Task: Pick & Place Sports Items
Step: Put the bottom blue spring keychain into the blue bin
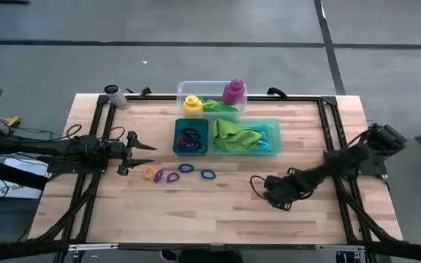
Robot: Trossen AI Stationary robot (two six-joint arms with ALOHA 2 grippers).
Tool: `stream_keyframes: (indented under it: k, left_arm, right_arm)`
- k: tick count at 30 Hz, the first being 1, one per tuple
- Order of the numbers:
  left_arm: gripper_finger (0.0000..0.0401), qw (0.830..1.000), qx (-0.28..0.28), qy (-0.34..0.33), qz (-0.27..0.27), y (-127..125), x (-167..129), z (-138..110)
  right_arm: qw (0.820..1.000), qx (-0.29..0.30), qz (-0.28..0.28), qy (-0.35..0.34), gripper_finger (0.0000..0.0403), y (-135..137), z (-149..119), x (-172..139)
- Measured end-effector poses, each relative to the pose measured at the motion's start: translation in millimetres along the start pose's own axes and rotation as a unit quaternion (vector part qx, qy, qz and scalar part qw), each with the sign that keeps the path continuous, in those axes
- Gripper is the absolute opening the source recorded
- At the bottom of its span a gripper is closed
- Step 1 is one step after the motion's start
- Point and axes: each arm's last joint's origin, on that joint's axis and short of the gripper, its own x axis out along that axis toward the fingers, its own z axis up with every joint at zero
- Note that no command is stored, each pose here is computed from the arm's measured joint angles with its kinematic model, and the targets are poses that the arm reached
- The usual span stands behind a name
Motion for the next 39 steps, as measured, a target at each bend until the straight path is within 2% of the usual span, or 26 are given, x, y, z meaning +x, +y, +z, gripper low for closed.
stream_keyframes:
  k: [8, 16, 21, 25, 31, 39]
  left_arm:
    - [0.0236, 1.000, 0.000, 0.000, 0.000, 0.0, 0.0, -0.1]
    - [0.0236, 1.000, 0.000, 0.000, 0.000, 0.0, 0.0, -0.1]
    - [0.0236, 1.000, 0.000, 0.000, 0.000, -0.1, 0.0, -0.1]
    - [0.0236, 1.000, 0.000, 0.000, 0.000, 0.0, 0.0, -0.1]
    - [0.0236, 1.000, 0.000, 0.000, 0.000, 0.0, 0.0, 0.0]
    - [0.0236, 1.000, 0.000, 0.000, 0.000, 0.0, 0.0, -0.1]
  right_arm:
    - [0.999, 0.011, -0.001, 0.037, 0.0111, 0.6, 4.9, 12.1]
    - [1.000, 0.010, -0.003, 0.029, 0.0012, 1.6, 5.7, 14.9]
    - [1.000, 0.009, 0.012, -0.003, 0.0006, 3.1, 7.5, 10.5]
    - [0.993, 0.013, 0.080, -0.081, 0.0002, 14.4, 18.2, -1.2]
    - [0.983, 0.020, 0.100, -0.155, 0.0001, 12.2, 20.1, -23.9]
    - [0.951, 0.003, 0.108, -0.291, 0.0000, 13.0, 30.9, -48.7]
